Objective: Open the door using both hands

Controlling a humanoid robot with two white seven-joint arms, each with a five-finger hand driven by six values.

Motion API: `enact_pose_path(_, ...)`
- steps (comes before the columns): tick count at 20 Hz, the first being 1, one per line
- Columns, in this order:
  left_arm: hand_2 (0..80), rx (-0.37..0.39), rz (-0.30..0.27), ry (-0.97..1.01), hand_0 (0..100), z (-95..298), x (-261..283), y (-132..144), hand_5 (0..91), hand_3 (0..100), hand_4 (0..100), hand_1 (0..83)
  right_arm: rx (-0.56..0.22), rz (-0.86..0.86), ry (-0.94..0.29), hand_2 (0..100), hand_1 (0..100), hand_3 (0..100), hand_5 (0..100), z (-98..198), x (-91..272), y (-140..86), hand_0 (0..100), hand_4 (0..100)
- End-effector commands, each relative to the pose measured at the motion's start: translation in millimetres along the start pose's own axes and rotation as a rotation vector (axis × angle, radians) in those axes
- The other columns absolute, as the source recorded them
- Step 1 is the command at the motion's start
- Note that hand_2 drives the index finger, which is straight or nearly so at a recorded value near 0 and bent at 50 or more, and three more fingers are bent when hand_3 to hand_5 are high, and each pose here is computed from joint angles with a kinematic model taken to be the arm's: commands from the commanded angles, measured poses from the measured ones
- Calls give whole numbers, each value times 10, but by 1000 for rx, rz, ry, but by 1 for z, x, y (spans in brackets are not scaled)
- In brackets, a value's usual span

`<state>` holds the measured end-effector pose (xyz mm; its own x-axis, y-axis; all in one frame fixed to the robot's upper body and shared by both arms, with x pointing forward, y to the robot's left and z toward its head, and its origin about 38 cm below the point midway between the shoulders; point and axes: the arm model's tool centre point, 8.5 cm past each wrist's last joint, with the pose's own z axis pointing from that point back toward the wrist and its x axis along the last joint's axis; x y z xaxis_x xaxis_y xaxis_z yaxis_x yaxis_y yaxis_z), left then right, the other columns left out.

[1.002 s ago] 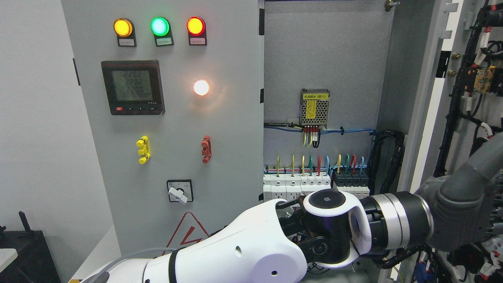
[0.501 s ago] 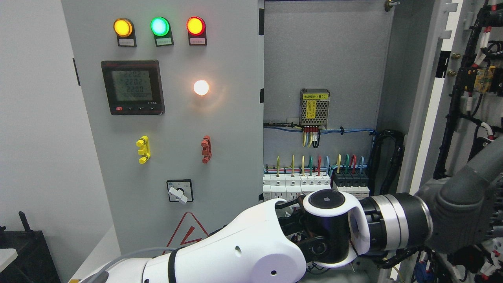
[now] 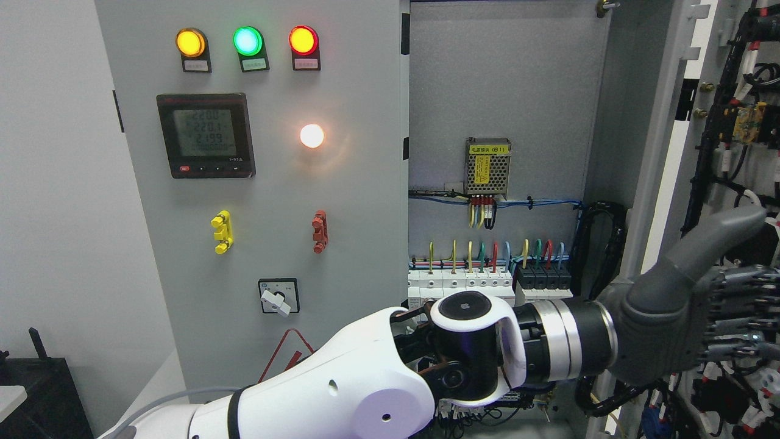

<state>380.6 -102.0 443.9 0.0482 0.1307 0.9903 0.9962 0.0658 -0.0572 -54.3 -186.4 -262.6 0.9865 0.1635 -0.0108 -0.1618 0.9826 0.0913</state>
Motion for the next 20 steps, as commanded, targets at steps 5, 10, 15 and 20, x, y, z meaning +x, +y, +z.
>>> enact_pose_path(5,0,225,14,41,0,138,-25,55,0,0,43,0,0,1,1,0,0,0,0,0,-1,0,0,0)
enact_pose_path(10,0,294,64,106,0,202,-69,59,0,0,43,0,-1,-1,0,0,0,0,0,0,0,0,0,0)
enact_pose_path(15,0,422,140,228,0,271,-145,58,0,0,43,0,0,-1,1,0,0,0,0,0,-1,0,0,0)
enact_pose_path(20,0,506,182,342,0,331,-197,44,0,0,44,0,-1,-1,0,0,0,0,0,0,0,0,0,0)
